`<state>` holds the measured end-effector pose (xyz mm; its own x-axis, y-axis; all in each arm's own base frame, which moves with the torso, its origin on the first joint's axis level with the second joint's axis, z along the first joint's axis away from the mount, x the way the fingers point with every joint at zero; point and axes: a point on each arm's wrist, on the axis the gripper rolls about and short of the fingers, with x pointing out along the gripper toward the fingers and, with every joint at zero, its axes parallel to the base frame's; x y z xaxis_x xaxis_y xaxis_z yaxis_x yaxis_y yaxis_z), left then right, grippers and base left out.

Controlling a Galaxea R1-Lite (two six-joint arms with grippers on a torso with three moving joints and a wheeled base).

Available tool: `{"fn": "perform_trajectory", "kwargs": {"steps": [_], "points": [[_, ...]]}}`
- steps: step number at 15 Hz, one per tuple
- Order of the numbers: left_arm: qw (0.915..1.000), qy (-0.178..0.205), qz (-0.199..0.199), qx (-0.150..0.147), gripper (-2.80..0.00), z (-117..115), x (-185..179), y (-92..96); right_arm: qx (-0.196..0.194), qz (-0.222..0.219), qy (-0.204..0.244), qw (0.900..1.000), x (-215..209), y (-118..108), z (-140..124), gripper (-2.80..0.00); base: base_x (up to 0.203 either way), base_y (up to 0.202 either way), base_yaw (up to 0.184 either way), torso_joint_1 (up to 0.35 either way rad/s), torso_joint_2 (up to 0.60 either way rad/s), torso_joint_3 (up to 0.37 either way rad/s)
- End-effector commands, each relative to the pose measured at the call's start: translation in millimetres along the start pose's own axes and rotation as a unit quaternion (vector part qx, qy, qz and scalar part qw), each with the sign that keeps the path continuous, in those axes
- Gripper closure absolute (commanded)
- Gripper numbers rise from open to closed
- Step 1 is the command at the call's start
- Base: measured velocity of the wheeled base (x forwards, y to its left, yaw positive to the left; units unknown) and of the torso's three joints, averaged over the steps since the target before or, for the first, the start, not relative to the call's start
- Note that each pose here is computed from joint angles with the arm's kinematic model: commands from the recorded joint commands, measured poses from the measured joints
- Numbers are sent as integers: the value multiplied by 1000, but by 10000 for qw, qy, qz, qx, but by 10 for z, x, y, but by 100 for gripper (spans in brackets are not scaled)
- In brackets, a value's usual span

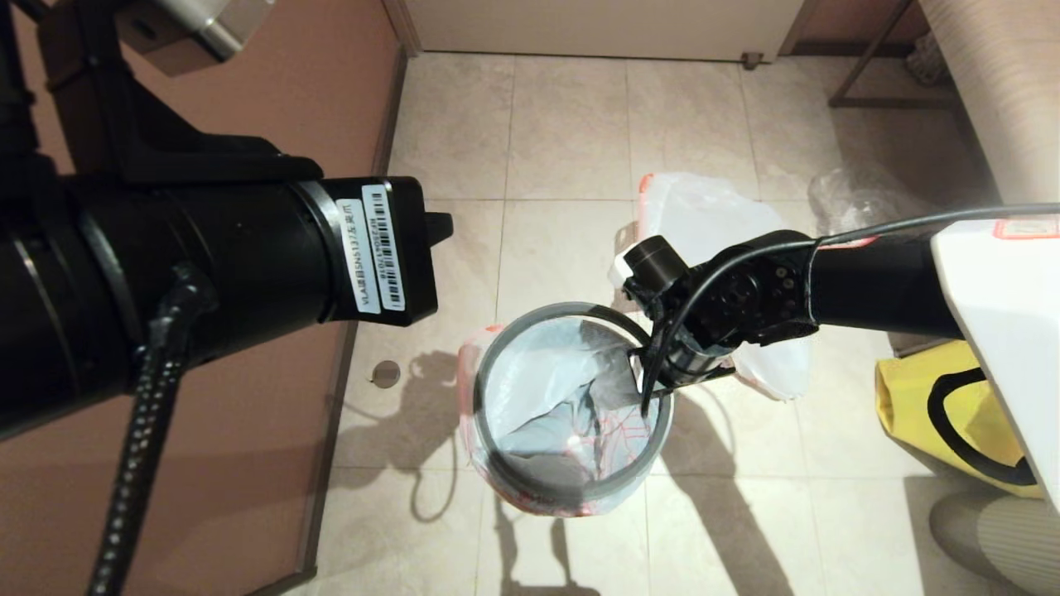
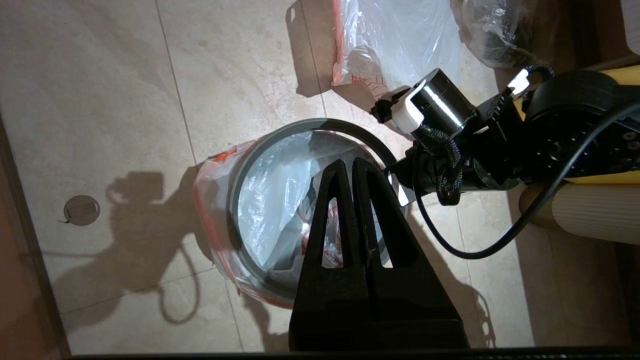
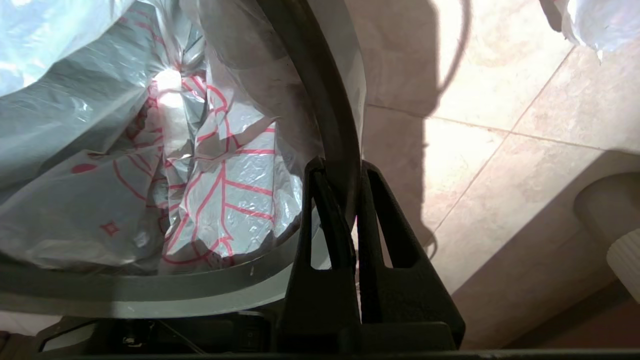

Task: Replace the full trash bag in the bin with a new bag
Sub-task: Place the trash can ring on the trash can

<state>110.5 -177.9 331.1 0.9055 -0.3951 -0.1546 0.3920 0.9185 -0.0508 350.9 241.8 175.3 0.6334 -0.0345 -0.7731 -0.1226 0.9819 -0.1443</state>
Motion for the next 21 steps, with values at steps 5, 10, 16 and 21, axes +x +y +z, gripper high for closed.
{"fn": "perform_trajectory", "kwargs": {"steps": [5, 10, 16, 21], "points": [[10000, 12, 20, 4, 0, -7, 10, -7, -8, -1, 5, 10000, 148, 76, -21, 0, 0, 0, 0, 0, 0, 0], [10000, 1, 13, -3, 0, -3, 5, -7, -26, 9, 26, 10000, 174, 100, -34, 0, 0, 0, 0, 0, 0, 0], [10000, -12, 9, -14, 0, 4, -2, -4, -57, 26, 1, 10000, 233, 165, -52, 0, 0, 0, 0, 0, 0, 0], [10000, 11, -30, 10, 0, -9, -2, -24, -23, 47, -78, 10000, 172, 148, -23, 0, 0, 0, 0, 0, 0, 0]]}}
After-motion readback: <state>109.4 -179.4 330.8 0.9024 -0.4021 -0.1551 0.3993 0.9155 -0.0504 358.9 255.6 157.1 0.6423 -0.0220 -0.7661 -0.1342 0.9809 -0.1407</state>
